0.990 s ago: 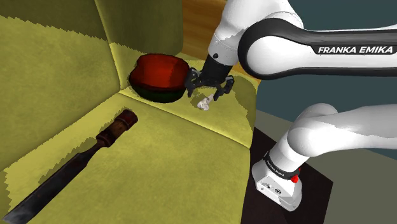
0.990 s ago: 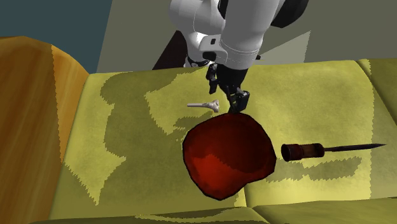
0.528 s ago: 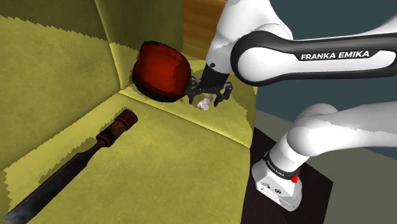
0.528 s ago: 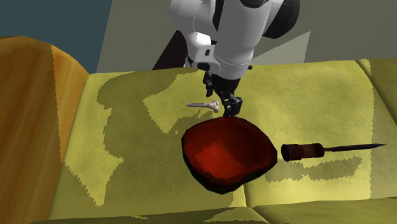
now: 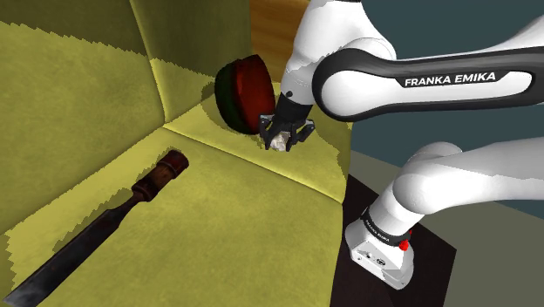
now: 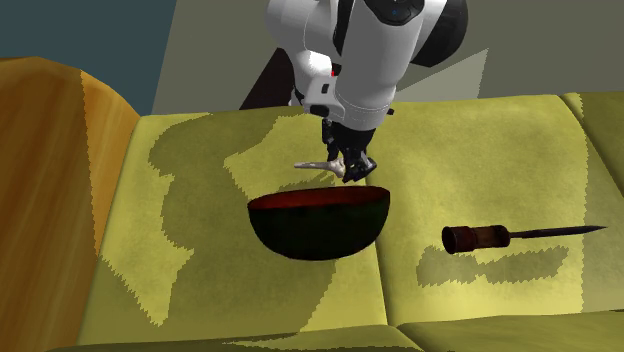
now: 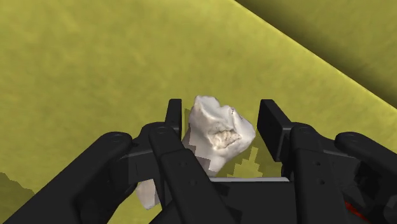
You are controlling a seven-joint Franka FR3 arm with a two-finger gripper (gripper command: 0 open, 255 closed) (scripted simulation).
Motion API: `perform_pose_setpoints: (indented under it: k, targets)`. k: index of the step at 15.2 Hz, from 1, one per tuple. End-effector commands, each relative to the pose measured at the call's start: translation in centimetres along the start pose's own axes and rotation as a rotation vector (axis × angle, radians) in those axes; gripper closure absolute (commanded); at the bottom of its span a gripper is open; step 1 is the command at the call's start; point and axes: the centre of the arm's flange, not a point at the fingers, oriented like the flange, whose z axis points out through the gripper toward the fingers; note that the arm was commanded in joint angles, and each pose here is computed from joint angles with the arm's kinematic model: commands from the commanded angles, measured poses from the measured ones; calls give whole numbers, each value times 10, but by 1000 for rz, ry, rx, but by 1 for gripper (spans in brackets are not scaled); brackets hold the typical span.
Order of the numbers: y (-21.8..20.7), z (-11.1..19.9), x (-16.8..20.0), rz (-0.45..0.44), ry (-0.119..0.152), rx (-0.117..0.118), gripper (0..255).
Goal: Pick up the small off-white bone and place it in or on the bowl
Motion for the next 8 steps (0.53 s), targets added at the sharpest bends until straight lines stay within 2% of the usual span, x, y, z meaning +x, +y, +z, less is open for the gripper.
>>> perform_pose_setpoints:
  k: [1,4,8]
  targets:
    - [1,5,-1,1,-6,-6,255]
    - [2,2,0,1,-7,-6,255]
    - [1,-19,3,1,-7,-6,255]
